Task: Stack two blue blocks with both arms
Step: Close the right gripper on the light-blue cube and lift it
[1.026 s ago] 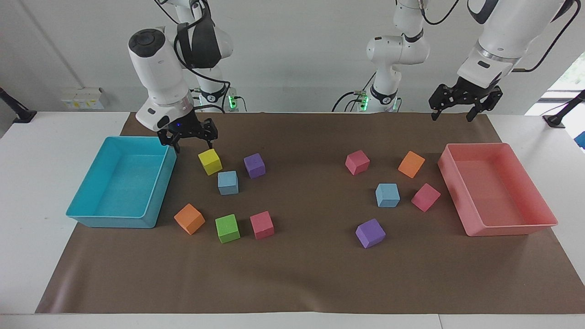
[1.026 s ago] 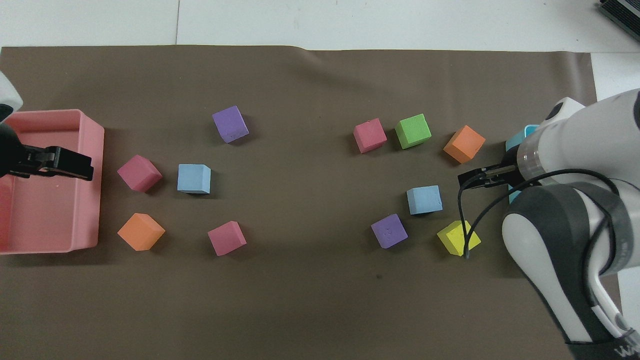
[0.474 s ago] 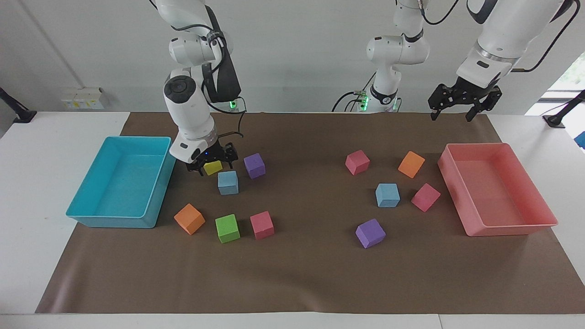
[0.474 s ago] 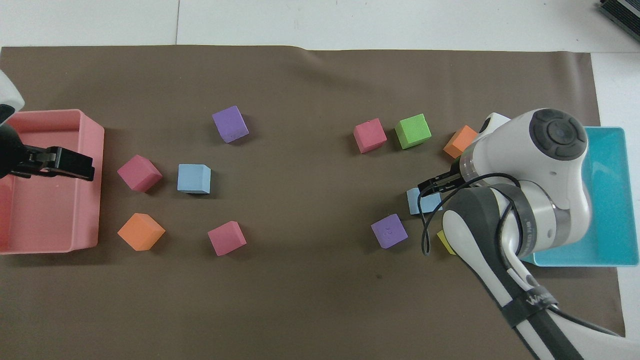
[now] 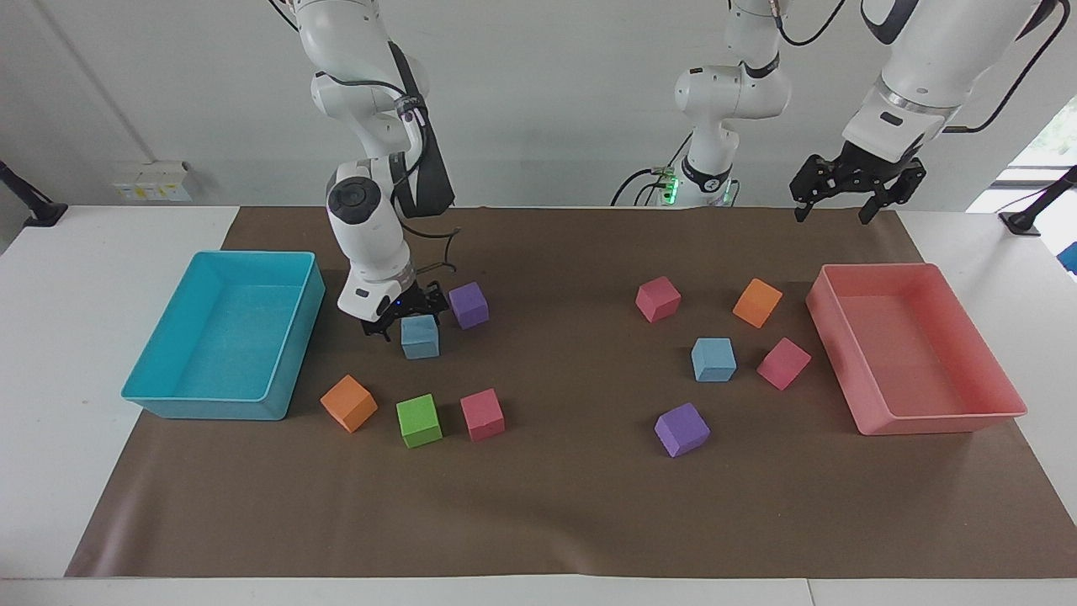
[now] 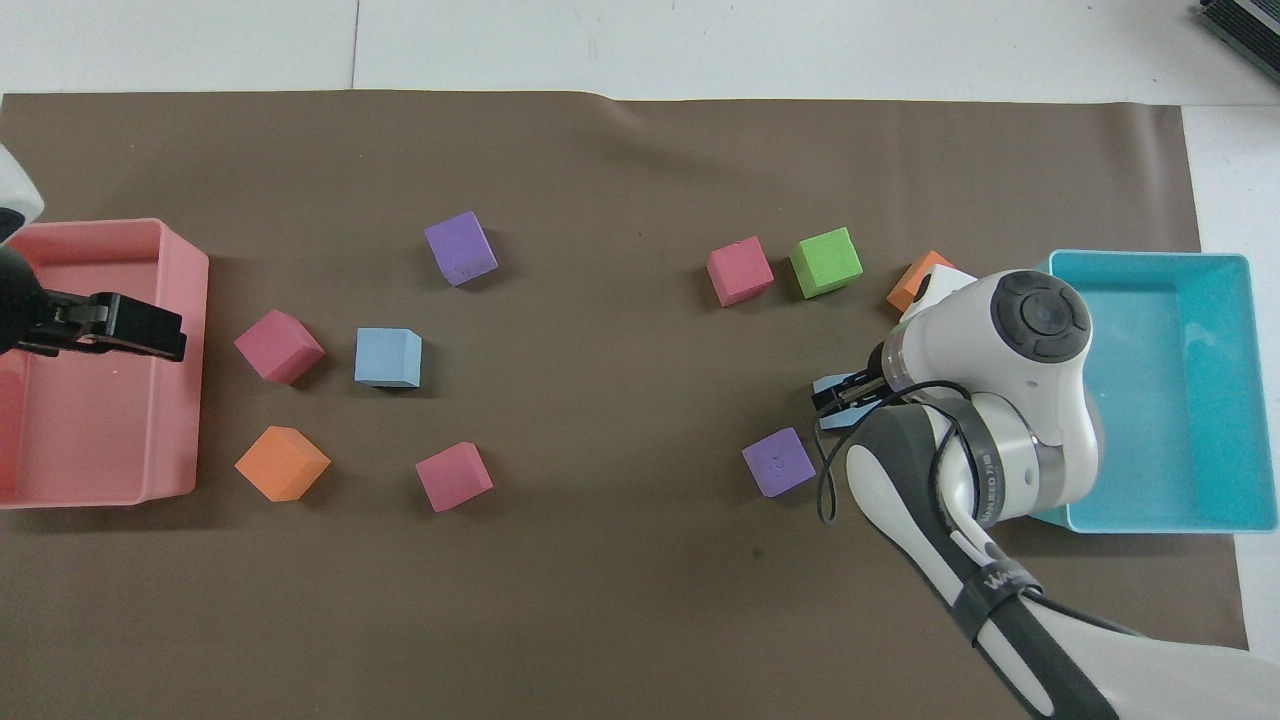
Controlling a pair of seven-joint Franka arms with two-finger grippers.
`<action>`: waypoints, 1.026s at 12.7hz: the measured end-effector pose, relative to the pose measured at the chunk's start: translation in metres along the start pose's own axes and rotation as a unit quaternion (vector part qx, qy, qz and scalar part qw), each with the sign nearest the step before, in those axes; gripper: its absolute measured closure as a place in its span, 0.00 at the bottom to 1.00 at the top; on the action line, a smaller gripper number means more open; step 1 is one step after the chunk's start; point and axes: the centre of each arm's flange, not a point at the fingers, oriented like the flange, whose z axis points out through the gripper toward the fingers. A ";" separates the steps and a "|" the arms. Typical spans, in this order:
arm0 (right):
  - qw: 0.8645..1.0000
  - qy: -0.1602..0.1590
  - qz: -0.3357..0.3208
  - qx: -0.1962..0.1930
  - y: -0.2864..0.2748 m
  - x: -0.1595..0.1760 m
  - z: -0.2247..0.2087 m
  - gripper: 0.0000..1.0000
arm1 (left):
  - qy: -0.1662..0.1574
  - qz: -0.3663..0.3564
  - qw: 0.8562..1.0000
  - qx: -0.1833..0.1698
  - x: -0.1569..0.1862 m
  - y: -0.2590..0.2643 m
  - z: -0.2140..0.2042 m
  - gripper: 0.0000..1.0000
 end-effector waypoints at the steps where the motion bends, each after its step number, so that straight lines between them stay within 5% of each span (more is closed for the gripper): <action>1: 1.000 -0.006 0.000 0.002 0.000 -0.002 0.006 0.00 | 0.000 0.000 1.000 0.000 0.000 0.000 0.000 0.00; 11: 0.999 -0.017 0.014 0.026 0.003 -0.009 0.049 0.00 | 0.000 -0.010 1.000 0.000 0.000 -0.011 0.000 0.00; 13: 0.999 -0.018 0.015 0.026 0.004 -0.009 0.050 0.07 | 0.000 -0.011 1.000 0.000 0.000 -0.012 0.000 0.00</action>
